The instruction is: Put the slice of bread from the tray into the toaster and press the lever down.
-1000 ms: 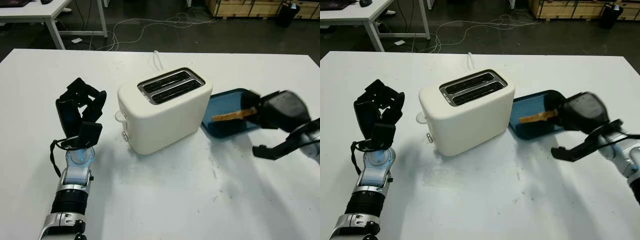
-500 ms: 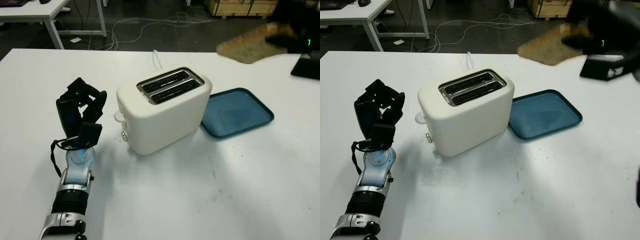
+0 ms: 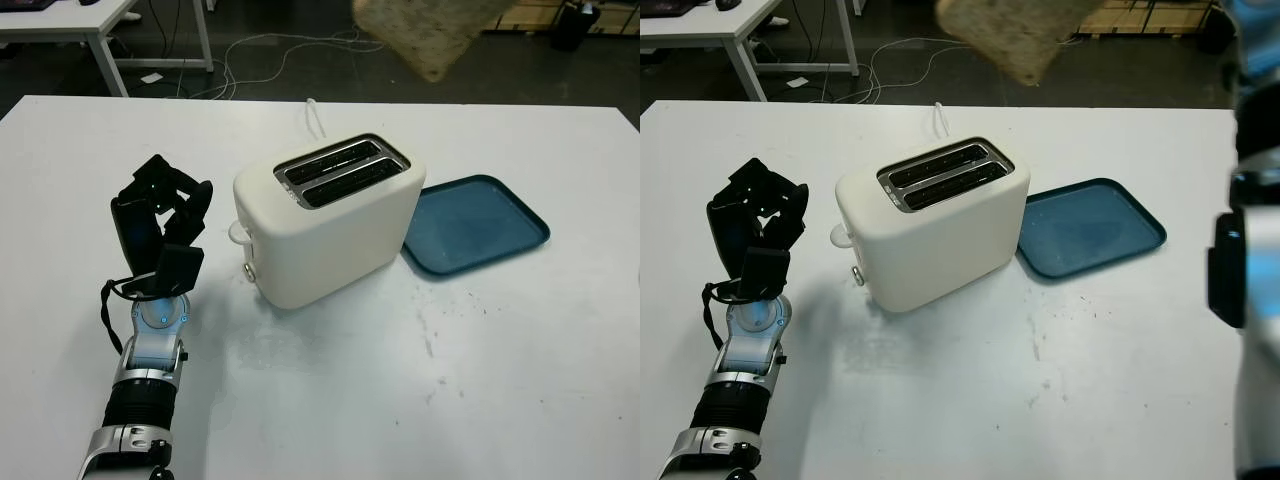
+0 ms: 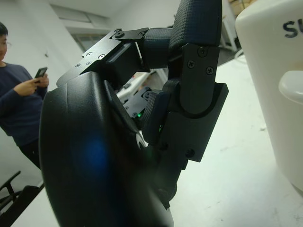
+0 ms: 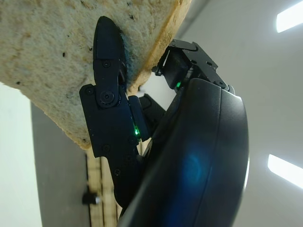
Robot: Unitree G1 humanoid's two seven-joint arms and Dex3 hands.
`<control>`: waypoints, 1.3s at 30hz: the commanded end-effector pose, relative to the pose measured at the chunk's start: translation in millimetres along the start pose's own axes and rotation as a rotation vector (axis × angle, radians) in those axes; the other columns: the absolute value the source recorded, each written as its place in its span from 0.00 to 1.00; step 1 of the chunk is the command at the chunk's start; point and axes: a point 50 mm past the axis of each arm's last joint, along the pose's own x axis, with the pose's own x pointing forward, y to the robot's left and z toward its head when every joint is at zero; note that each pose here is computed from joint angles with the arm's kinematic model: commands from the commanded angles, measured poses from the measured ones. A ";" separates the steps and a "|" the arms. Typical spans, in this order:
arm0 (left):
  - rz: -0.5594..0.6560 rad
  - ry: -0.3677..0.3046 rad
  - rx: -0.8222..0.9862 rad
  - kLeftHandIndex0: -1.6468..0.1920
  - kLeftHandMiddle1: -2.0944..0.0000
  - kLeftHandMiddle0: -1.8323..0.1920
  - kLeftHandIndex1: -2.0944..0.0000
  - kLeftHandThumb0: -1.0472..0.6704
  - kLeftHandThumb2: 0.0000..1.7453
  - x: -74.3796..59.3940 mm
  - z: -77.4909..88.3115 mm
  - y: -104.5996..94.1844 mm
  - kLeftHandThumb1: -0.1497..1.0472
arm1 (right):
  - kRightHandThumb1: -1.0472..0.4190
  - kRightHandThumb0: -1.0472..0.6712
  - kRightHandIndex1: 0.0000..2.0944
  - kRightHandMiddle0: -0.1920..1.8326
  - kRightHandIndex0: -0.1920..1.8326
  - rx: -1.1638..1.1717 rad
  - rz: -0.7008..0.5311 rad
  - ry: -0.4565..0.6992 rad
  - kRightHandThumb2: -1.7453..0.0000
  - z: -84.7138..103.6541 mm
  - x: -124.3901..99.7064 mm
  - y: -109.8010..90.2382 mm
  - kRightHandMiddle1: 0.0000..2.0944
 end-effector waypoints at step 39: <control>0.007 0.004 -0.010 0.41 0.21 0.36 0.30 0.06 0.17 -4.0 -1.3 2.2 0.89 | 0.09 0.36 0.83 0.45 0.59 0.077 0.495 0.069 0.74 -24.5 -6.9 92.8 0.83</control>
